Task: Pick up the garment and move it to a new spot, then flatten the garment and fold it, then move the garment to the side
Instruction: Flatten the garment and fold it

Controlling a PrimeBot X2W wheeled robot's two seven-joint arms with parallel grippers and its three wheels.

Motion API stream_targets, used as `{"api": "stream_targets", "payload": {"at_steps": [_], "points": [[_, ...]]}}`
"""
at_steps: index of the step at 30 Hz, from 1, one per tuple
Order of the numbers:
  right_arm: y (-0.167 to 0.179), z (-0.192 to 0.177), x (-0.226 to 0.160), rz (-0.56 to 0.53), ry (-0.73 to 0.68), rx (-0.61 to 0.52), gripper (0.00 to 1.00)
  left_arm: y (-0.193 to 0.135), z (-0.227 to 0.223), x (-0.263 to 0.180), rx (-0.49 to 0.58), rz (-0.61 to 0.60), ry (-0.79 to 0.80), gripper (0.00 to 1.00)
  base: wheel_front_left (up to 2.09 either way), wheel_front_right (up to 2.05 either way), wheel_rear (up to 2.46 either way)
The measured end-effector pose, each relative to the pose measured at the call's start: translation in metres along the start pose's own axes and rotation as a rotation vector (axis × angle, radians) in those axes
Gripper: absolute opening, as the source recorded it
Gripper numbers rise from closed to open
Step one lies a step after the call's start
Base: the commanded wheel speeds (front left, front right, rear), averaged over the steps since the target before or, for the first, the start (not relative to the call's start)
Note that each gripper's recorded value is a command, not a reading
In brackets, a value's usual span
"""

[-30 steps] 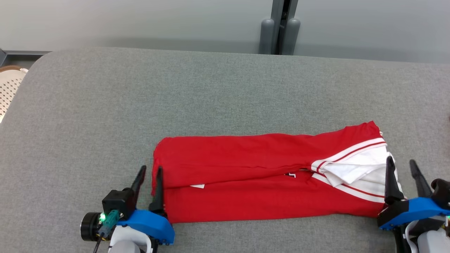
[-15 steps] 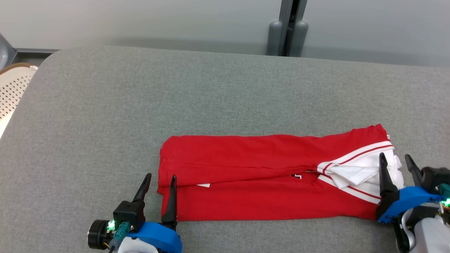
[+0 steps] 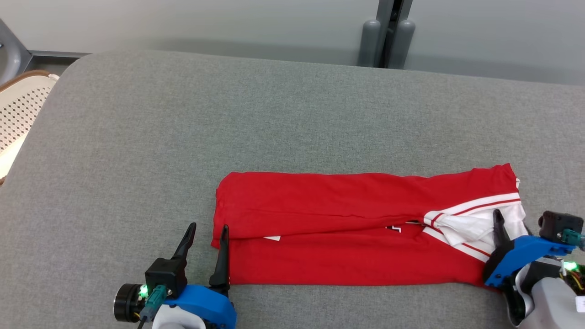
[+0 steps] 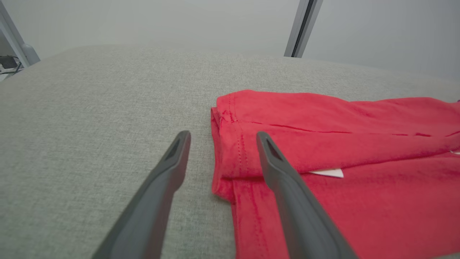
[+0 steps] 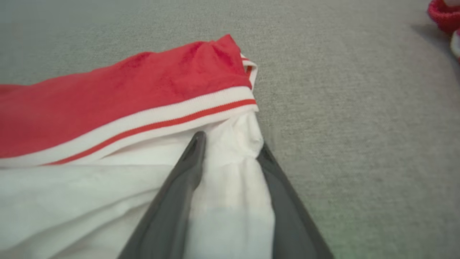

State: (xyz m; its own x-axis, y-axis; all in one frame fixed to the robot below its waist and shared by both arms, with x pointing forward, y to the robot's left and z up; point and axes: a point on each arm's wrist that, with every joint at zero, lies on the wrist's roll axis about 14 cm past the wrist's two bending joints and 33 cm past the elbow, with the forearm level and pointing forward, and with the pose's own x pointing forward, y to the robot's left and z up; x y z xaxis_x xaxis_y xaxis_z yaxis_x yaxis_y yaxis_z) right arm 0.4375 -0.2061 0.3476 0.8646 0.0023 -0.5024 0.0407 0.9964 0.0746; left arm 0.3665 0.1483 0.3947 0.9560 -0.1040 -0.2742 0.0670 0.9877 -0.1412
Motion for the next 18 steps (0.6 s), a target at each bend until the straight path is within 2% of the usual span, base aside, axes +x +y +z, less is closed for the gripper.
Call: {"api": "stream_targets", "payload": {"at_steps": [3, 6, 9, 12, 15, 18], "points": [[0.004, 0.003, -0.004, 0.010, -0.041, 0.036, 0.00, -0.001, 0.000, 0.000, -0.002, -0.004, -0.001, 1.00, 0.00, 0.00, 0.00], [-0.015, 0.008, -0.012, -0.035, -0.089, 0.065, 0.00, -0.007, -0.001, 0.000, 0.000, -0.022, 0.000, 1.00, 0.00, 0.00, 0.00], [-0.052, 0.015, -0.025, -0.114, -0.128, 0.068, 0.00, -0.015, 0.003, 0.002, 0.002, -0.051, -0.009, 1.00, 0.00, 0.00, 0.00], [-0.067, 0.036, -0.035, -0.147, -0.208, 0.062, 0.00, -0.026, 0.005, 0.004, 0.002, -0.083, -0.014, 1.00, 0.00, 0.00, 0.00], [-0.059, 0.065, -0.041, -0.125, -0.315, 0.052, 0.00, -0.032, 0.006, 0.006, -0.001, -0.103, -0.018, 1.00, 0.00, 0.00, 0.00], [-0.028, 0.081, -0.044, -0.050, -0.383, 0.062, 0.00, -0.035, 0.006, 0.006, -0.002, -0.108, -0.019, 1.00, 0.00, 0.00, 0.00]]}}
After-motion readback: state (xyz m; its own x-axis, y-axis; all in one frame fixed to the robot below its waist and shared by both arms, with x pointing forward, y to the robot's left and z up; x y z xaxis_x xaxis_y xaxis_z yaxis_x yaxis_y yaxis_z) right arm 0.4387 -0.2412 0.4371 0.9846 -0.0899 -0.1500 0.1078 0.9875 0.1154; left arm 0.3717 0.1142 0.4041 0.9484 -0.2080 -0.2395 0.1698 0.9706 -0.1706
